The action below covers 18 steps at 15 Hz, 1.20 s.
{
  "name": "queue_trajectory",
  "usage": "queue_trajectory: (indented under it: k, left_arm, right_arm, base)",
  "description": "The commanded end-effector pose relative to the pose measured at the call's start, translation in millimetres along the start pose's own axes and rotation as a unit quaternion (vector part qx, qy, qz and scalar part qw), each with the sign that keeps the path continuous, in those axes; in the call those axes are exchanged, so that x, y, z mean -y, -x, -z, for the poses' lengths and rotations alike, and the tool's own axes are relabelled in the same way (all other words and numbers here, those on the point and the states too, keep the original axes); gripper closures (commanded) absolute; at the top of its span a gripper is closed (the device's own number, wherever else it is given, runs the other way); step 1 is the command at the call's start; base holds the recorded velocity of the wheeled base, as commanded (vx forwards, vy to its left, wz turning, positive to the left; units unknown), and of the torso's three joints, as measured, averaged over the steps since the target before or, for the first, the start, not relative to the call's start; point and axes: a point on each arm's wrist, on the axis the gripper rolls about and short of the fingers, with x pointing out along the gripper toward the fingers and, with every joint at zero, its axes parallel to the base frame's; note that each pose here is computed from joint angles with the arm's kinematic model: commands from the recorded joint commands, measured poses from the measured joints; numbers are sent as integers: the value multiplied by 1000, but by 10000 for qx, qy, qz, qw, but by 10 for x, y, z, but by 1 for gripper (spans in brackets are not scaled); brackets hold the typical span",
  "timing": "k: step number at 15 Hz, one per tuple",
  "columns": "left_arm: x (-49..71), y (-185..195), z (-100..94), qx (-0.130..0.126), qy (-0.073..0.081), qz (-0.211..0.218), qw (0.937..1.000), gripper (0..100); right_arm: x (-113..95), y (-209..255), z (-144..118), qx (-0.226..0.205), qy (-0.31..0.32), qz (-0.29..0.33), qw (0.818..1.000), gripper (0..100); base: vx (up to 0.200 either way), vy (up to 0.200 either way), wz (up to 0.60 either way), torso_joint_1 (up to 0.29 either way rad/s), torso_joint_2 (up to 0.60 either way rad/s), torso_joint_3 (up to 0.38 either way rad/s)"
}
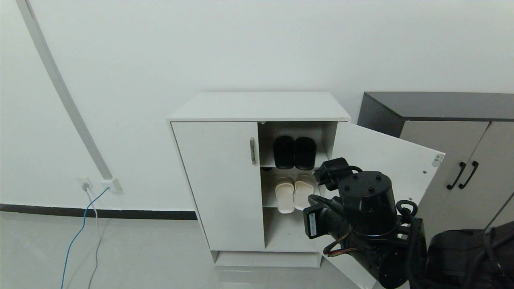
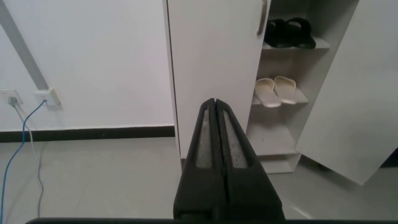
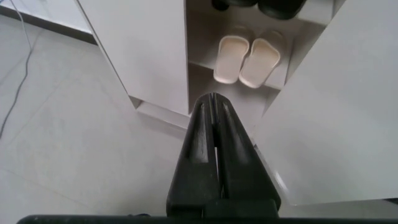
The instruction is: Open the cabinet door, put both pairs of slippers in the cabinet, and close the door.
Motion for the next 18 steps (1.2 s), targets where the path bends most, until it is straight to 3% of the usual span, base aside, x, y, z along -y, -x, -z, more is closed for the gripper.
queue_trajectory:
  k: [1, 18]
  left_arm:
    - [0, -1, -1, -4, -2, 2, 10000, 100]
    - [0, -1, -1, -4, -2, 2, 10000, 100]
  right_arm:
    - [-2, -1, 3, -3, 3, -1, 10000, 100]
    - [35, -8, 39, -64, 101, 39, 9999, 100]
  base:
    - [0, 0, 0, 183, -481, -310]
    - [0, 0, 0, 224, -534, -311]
